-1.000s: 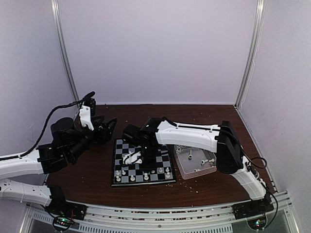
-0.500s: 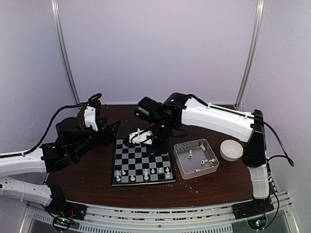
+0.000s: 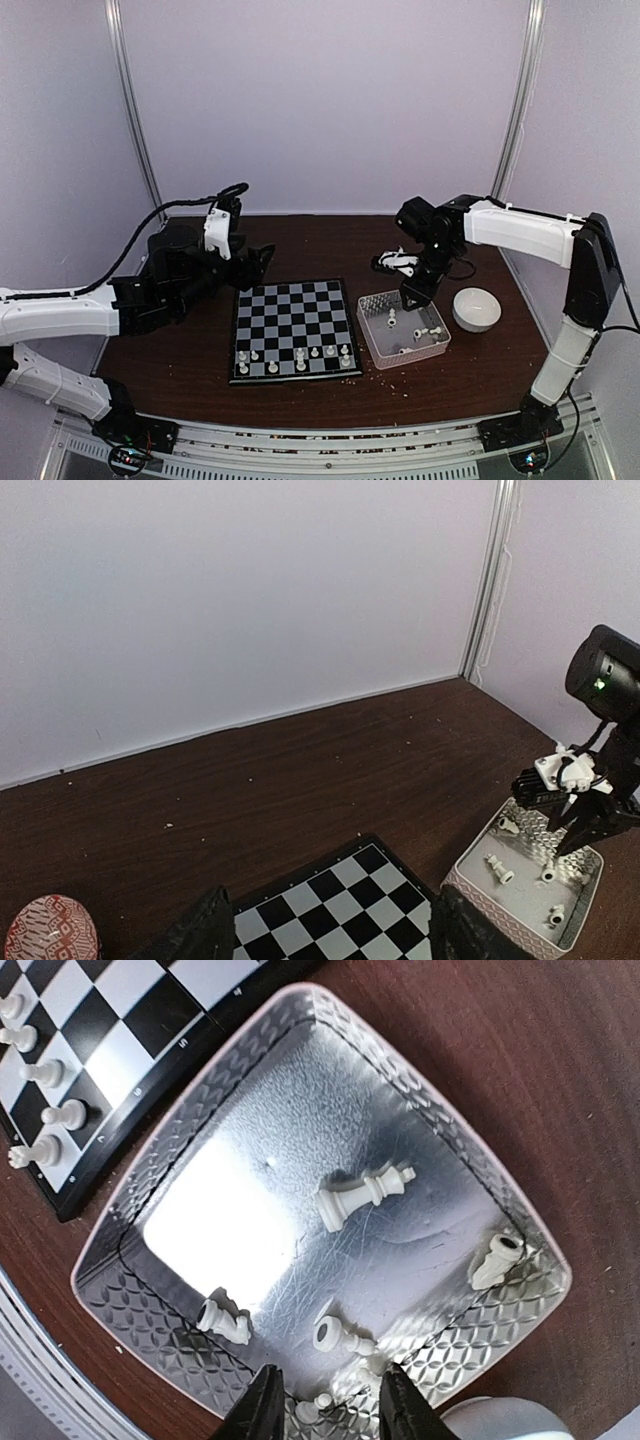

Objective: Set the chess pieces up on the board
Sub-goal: Pick up the chess piece from the storage box.

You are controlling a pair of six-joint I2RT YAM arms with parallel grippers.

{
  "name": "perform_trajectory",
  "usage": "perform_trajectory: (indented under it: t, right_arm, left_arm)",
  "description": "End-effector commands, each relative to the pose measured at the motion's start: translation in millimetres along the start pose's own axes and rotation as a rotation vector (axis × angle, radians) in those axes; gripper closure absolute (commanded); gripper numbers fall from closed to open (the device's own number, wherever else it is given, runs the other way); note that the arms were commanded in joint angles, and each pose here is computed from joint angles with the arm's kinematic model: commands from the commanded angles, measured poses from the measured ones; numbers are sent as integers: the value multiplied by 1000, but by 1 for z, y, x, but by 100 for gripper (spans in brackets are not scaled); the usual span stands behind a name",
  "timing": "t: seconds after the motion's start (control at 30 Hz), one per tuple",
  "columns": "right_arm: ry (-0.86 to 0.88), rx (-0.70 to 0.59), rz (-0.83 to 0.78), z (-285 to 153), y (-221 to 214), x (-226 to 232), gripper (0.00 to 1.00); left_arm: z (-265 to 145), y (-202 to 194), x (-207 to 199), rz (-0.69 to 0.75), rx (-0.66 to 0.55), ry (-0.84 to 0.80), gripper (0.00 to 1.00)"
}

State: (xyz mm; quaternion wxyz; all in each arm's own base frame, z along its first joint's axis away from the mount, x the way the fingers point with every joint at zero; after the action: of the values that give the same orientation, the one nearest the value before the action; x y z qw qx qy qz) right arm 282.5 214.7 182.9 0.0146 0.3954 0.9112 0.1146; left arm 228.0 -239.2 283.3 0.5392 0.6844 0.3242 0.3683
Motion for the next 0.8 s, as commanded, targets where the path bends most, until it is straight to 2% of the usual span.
perform_trajectory:
  t: [0.0,0.33,0.57,0.77]
  right_arm:
    - [-24,-114,114,16,10,-4,67]
    - [108,-52,268,68,27,-4,64]
    - [-11,-88,286,71,33,-15,63]
    - [-18,-66,300,81,34,-17,63]
  left_arm:
    - [8,19,-4,-50,-51,-32,32]
    - [-2,10,2,-92,-24,-10,33]
    - [-1,4,2,-105,-10,-5,33]
    - [3,5,-2,-104,-6,-26,33]
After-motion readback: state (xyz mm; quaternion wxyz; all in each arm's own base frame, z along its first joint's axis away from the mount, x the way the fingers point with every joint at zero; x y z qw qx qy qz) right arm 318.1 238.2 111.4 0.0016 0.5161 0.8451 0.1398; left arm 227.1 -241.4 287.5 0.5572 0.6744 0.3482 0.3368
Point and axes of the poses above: each gripper's point midway between its finger pads, its own z axis out along the fingers, its own x axis along the line the jaws close on, y = z × x, the point moved 7 cm from there along -z, back along the fingers, and after that the axes turned 15 degrees about z, right-handed, at the moved point
